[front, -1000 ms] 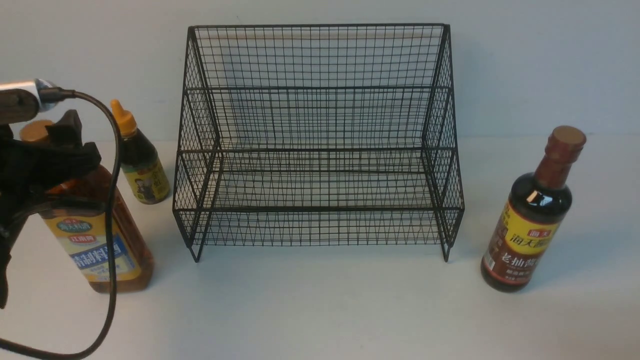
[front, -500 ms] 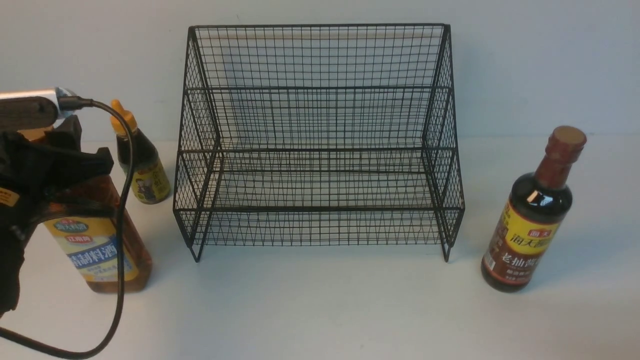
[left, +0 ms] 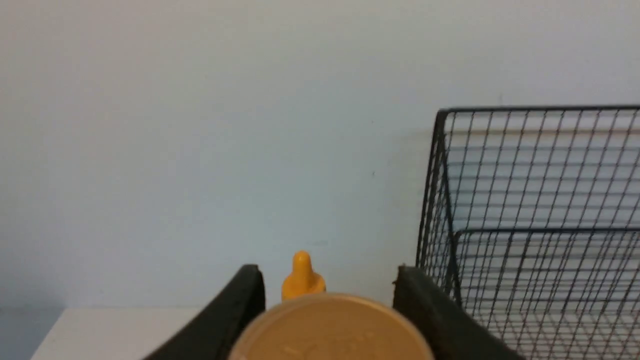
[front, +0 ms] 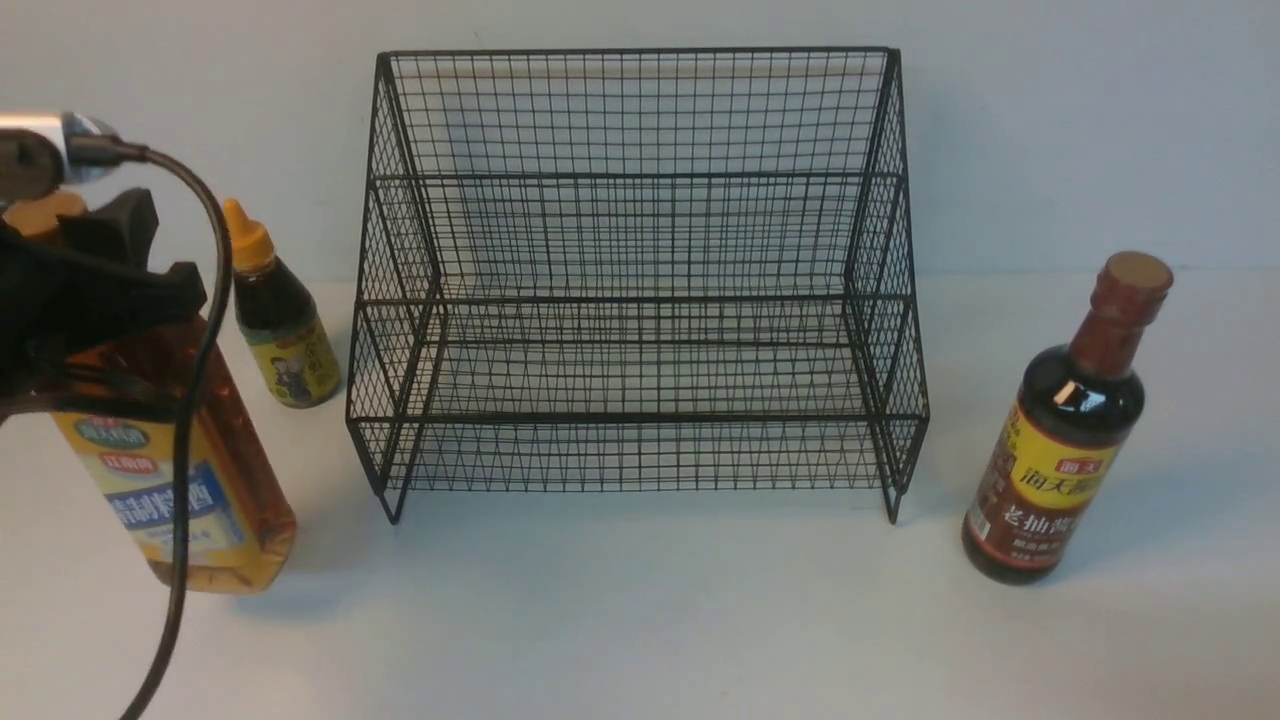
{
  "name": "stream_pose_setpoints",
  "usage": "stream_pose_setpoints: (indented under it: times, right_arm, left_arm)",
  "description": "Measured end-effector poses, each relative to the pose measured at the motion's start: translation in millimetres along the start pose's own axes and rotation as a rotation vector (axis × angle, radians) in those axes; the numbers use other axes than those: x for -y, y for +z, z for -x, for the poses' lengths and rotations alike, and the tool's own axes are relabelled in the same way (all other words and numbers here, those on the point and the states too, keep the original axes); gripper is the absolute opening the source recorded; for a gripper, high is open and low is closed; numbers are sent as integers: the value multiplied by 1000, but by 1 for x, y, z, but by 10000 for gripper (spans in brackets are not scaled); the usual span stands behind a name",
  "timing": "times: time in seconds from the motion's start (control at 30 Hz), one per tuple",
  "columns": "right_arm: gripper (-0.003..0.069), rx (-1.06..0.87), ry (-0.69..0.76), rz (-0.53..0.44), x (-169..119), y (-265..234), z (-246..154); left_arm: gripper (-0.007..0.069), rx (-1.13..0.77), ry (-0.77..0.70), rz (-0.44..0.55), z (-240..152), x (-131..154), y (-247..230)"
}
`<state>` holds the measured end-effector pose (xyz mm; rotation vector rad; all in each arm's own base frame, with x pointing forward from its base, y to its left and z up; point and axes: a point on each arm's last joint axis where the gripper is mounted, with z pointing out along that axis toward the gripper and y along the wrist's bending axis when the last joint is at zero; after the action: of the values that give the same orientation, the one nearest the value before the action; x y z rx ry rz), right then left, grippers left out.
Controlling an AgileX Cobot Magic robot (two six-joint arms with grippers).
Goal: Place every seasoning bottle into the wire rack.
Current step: Use the left arm to put the condiment bottle back on the shelf
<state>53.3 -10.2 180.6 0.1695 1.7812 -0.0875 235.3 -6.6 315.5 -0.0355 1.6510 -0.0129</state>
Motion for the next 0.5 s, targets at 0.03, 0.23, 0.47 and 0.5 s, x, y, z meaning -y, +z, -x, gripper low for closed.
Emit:
stream_pose_setpoints:
  times: [0.03,0.23,0.47,0.5]
  right_arm:
    - [-13,0,0,0,0,0,0]
    - [-13,0,0,0,0,0,0]
    - [-13,0,0,0,0,0,0]
    - [-13,0,0,0,0,0,0]
  left_arm:
    - [302,5,0,-7,7,1,-1]
    - [302,18,7,-53,39,9,-1]
    - [302,83,11,-170,71,36,-5]
    - [302,91,10,-187,74,40,-6]
